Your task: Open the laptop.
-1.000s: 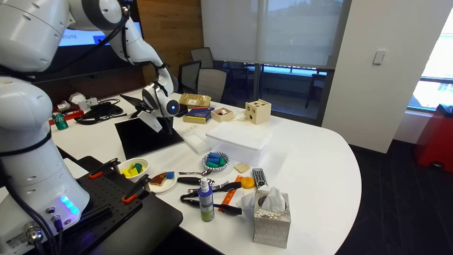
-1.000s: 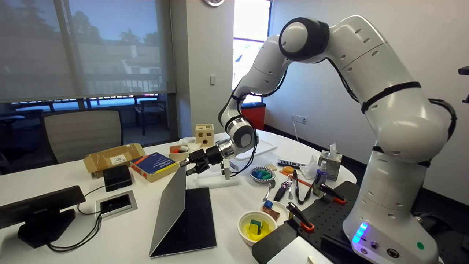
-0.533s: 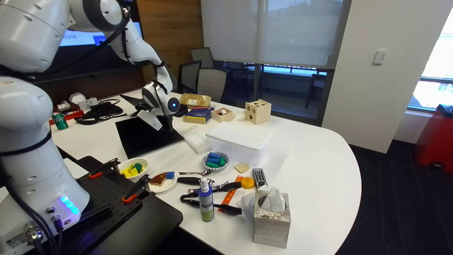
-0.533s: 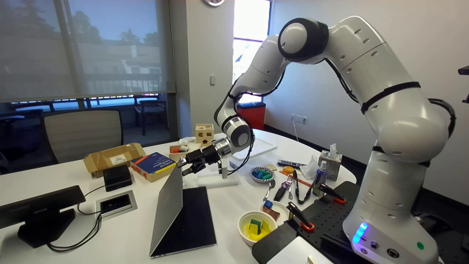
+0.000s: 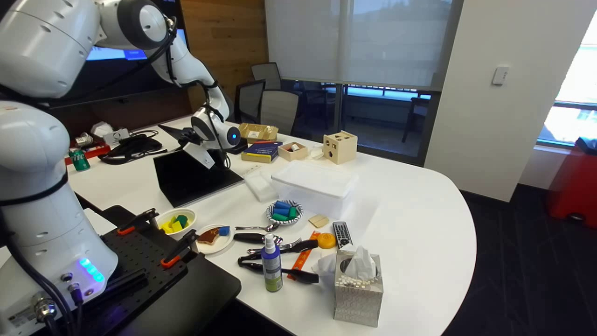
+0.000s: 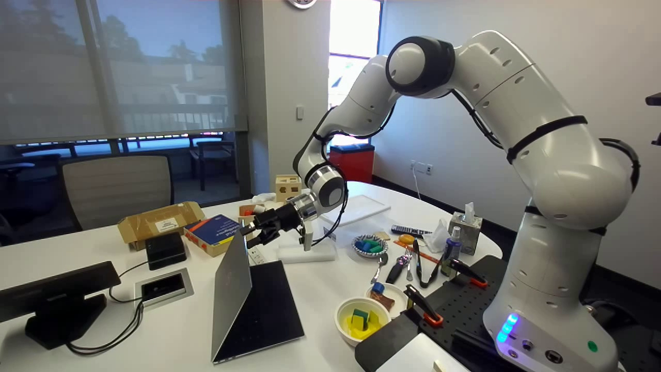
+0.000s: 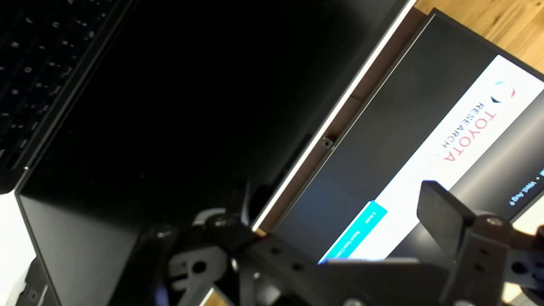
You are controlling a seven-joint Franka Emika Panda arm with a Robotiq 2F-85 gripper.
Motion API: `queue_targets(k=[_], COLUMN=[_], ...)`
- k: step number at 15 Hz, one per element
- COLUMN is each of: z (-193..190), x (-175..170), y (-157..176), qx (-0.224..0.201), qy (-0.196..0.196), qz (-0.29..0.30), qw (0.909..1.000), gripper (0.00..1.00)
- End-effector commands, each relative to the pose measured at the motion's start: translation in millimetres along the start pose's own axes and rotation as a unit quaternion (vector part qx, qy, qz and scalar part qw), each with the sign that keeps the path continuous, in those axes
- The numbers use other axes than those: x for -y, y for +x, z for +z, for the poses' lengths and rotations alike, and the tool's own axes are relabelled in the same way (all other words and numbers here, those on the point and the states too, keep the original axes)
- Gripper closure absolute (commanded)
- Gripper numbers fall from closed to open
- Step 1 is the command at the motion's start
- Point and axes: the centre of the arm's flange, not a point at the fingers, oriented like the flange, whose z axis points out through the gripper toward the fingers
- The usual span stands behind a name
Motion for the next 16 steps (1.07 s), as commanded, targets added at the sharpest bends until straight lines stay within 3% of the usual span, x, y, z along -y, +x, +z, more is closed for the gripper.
queue_targets(k=[1,8,16], z=[15.7,35.6,63.2], x=[10.7,7.6,-2.6], y=[24.5,35.2,53.9], qx=[-0.015,-0.04,-0.034], qy=[0.055,0.078,0.102], qz=[0.025,0.068,0.096], qw=[0.9981,0.9938,0.9895], gripper=[0.0,0.0,0.0])
